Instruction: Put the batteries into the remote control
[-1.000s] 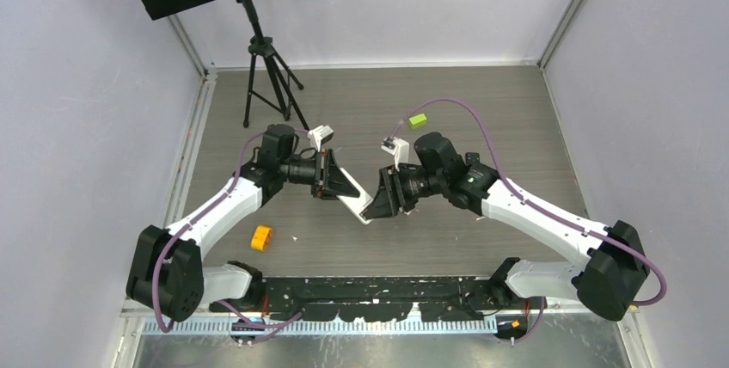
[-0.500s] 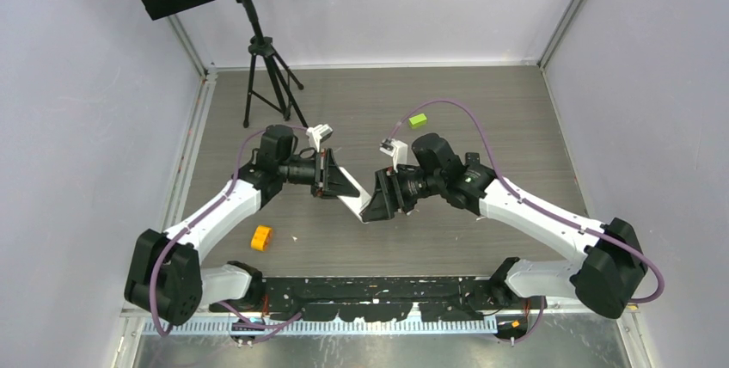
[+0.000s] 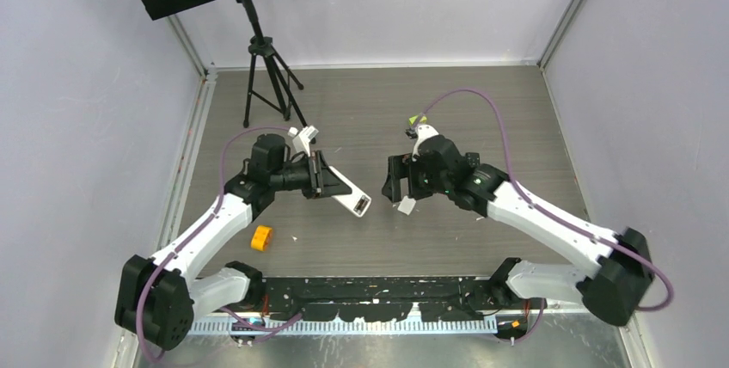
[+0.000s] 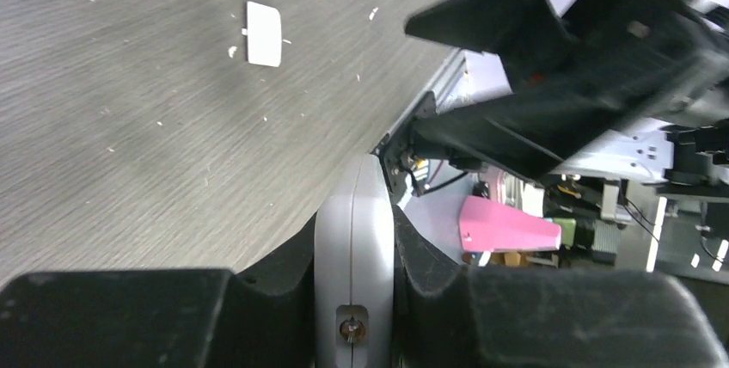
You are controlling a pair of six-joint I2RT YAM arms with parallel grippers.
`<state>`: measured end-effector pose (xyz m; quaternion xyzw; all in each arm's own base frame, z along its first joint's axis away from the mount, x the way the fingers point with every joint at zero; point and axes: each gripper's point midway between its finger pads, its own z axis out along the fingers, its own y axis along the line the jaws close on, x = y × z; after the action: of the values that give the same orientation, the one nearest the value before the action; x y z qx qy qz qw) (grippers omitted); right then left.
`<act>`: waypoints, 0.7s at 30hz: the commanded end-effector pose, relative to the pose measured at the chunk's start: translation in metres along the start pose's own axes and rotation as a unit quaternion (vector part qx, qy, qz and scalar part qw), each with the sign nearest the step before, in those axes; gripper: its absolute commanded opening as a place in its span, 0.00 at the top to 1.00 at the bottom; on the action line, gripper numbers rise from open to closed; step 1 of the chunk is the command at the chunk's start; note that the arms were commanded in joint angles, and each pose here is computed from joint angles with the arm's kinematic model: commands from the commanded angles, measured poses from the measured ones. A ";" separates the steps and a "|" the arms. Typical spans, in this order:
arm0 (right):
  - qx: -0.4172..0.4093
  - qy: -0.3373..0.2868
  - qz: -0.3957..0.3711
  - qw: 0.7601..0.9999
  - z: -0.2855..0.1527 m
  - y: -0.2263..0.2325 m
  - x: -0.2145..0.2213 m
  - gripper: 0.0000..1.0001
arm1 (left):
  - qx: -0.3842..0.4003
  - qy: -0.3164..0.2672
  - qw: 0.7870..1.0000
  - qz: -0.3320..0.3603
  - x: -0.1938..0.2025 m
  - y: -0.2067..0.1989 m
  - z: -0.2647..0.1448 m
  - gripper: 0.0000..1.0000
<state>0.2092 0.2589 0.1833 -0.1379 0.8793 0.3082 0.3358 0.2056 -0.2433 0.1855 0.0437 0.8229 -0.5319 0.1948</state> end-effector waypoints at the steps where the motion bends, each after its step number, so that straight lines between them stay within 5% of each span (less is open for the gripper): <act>1: 0.224 0.024 -0.066 0.972 0.020 -0.088 -0.002 0.06 | -0.046 -0.034 0.998 0.019 -0.006 0.011 -0.008 1.00; 14: 0.171 0.235 -0.243 0.926 0.064 -0.108 0.049 0.00 | -0.077 -0.024 0.997 0.002 -0.001 0.025 -0.008 1.00; 21: 0.109 0.301 -0.274 0.907 0.070 -0.115 0.073 0.04 | -0.074 -0.016 0.997 -0.007 -0.001 0.027 -0.004 1.00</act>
<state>0.2438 0.2077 0.0411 -0.3689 0.9152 0.0236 0.1603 0.2079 -0.2256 0.1570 0.0057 0.8641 -0.4632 0.1969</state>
